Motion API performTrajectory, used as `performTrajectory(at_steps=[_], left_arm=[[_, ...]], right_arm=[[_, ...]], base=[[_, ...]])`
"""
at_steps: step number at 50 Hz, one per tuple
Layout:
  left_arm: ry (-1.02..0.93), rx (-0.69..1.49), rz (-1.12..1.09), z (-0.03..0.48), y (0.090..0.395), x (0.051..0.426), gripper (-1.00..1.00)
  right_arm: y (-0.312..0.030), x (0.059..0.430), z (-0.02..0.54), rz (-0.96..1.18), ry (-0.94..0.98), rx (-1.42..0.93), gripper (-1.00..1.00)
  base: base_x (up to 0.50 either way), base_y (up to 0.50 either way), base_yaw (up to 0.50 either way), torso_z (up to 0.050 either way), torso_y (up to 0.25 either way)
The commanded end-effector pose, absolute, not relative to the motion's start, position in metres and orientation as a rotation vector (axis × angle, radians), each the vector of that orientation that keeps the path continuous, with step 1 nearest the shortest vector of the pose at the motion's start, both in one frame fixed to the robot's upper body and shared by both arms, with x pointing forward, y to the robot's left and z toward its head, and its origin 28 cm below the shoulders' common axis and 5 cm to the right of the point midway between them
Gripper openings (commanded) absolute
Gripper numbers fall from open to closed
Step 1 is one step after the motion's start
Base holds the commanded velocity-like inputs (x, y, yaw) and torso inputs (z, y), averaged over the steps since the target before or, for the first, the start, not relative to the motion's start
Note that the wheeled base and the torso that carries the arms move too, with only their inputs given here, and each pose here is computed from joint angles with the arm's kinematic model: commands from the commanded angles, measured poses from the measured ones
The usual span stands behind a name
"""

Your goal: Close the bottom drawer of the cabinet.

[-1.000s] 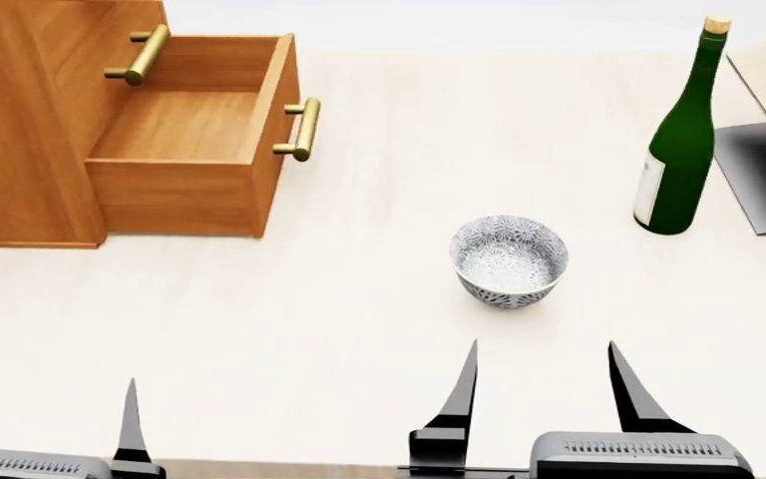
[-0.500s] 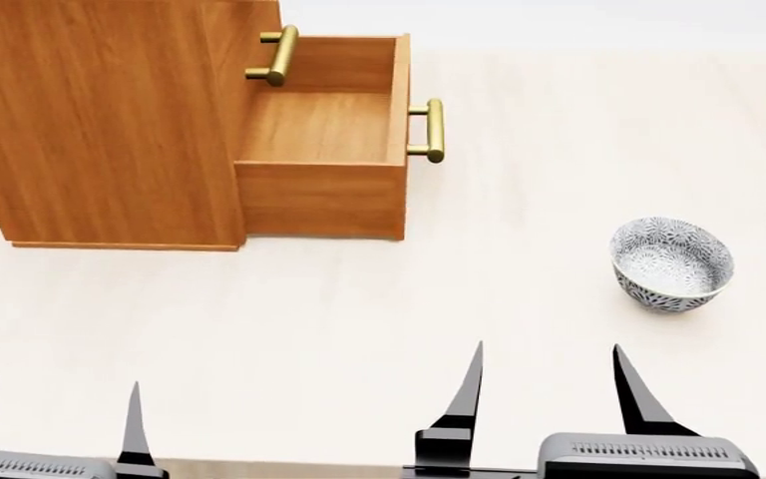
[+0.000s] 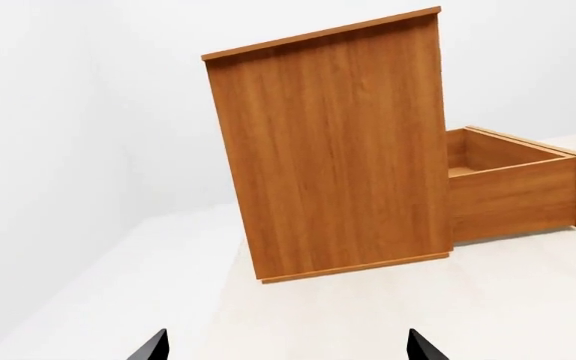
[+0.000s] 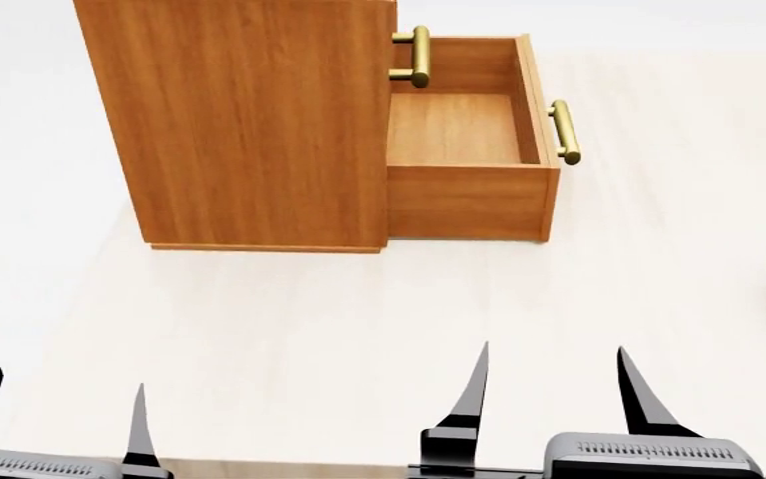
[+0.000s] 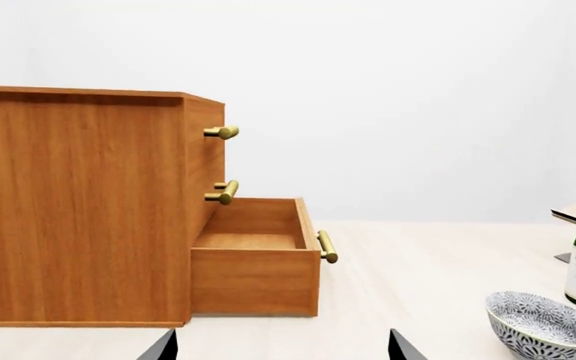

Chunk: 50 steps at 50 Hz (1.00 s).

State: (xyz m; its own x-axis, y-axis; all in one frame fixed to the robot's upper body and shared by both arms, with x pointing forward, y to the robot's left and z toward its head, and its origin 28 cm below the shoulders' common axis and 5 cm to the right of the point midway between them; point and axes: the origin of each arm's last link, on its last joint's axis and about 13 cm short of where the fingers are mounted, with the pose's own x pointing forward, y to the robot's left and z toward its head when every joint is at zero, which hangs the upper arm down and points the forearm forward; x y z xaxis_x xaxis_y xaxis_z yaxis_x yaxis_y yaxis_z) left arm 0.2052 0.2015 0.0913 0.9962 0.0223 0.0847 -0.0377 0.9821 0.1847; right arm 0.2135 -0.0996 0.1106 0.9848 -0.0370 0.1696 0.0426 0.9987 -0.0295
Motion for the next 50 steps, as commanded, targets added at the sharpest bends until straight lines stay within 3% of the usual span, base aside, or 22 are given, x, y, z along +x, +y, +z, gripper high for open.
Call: performTrajectory(at_steps=[1, 16, 50], left_arm=[[-0.085, 0.146, 0.019, 0.0931, 0.2027, 0.2056, 1.0], [-0.077, 0.144, 0.015, 0.0907, 0.2022, 0.2048, 1.0], [-0.074, 0.142, 0.013, 0.0886, 0.2014, 0.2041, 1.0]], right_arm=[[-0.1018, 0.2154, 0.1072, -0.067, -0.166, -0.051, 1.0], [-0.1027, 0.2127, 0.1127, -0.057, -0.136, 0.064, 1.0], [-0.1023, 0.2151, 0.1162, -0.056, -0.144, 0.053, 1.0]], base=[[0.0, 0.0, 0.0, 0.0, 0.0], [0.03, 0.0, 0.0, 0.0, 0.0], [0.5, 0.0, 0.0, 0.0, 0.0]])
